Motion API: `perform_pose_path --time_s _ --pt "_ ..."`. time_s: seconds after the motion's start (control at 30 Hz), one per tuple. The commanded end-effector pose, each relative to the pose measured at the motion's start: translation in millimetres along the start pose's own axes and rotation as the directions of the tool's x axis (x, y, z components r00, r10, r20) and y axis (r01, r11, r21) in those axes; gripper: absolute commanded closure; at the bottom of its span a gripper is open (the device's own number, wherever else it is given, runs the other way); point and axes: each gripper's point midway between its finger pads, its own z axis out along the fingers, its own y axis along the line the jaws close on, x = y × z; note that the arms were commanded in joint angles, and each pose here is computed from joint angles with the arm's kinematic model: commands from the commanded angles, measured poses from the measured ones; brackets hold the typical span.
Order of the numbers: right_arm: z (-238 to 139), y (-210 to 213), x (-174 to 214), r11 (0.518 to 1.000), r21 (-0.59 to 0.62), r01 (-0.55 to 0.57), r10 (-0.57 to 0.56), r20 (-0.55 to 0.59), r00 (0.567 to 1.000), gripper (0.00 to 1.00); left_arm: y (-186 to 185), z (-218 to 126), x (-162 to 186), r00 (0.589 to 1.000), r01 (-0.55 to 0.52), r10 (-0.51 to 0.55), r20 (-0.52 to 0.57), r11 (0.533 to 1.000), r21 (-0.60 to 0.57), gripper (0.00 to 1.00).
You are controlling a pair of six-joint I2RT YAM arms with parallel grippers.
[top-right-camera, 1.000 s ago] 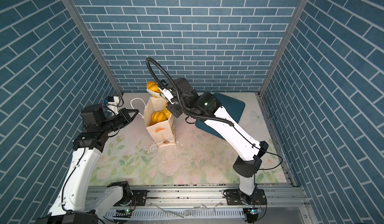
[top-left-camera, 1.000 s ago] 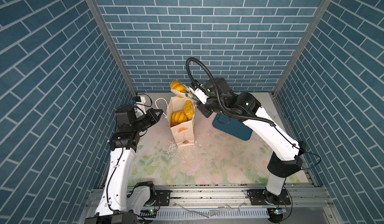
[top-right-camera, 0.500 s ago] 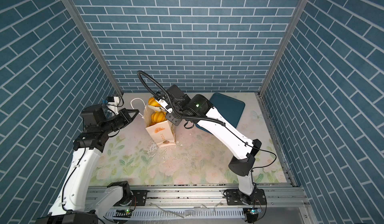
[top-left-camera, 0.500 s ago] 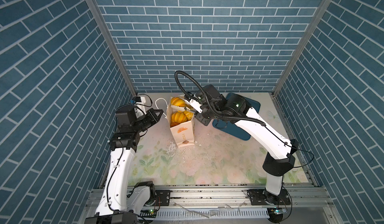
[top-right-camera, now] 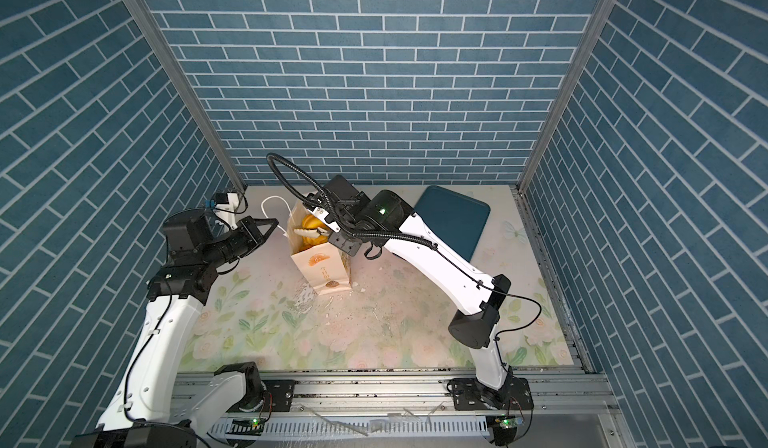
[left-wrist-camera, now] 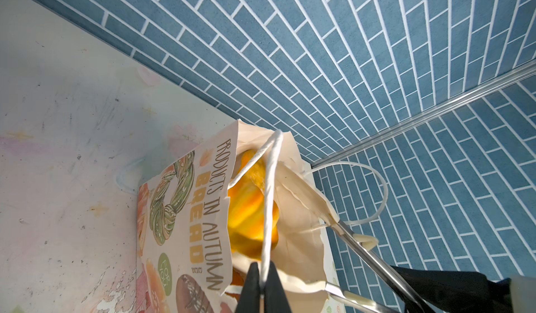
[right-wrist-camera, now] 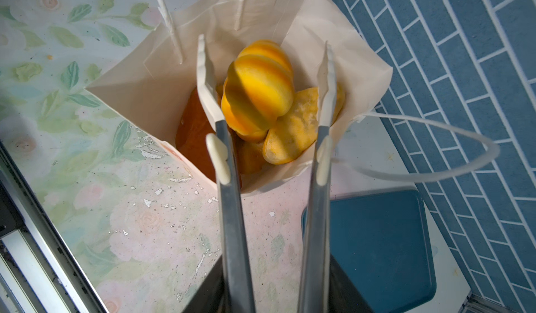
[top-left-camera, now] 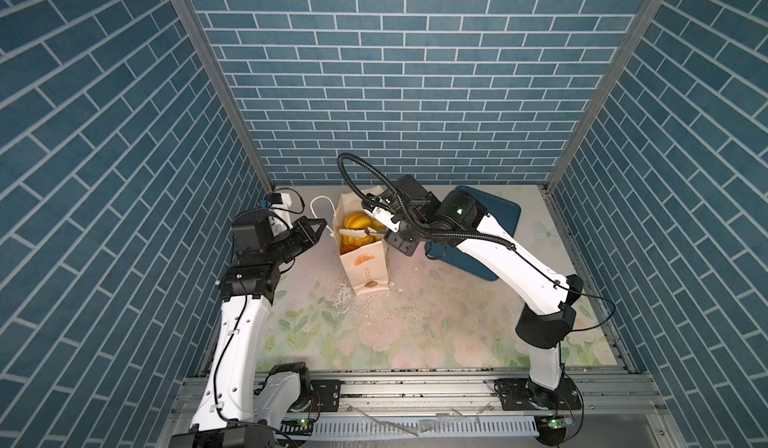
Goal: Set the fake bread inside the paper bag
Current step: 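Lower the small croissant into the bag and open the right tongs, then raise the right tongs away from the bag while the left gripper releases the bag handle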
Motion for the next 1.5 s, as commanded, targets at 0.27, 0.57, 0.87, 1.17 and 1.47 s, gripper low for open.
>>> perform_pose_path --time_s 0.27,0.57,0.87,1.17,1.47 --pt "-44.6 -31.4 -38.7 0.991 0.132 -0.024 -0.002 0.194 0.981 0.50 -2.0 0.3 -2.1 1.000 -0.009 0.009 0.003 1.000 0.009 0.92" --pt "-89.3 -66.6 -56.8 0.962 0.232 -0.144 0.054 0.358 0.932 0.50 -4.6 -5.6 -6.5 0.999 -0.052 0.052 0.001 0.998 -0.027 0.90" --pt "-131.1 -150.4 -21.1 0.820 0.393 -0.416 0.238 0.427 0.872 0.50 -11.3 -19.3 -14.5 0.991 -0.135 0.135 0.000 0.987 -0.086 0.74" --pt "-103.5 -194.0 59.7 0.667 0.438 -0.603 0.490 0.353 0.797 0.49 -26.5 -44.1 -39.1 0.955 -0.286 0.295 0.022 0.939 -0.189 0.48" --pt "-3.8 -178.2 94.8 0.671 0.366 -0.644 0.633 0.170 0.756 0.50 -22.4 -76.8 -60.9 0.918 -0.355 0.394 0.043 0.865 -0.355 0.36"
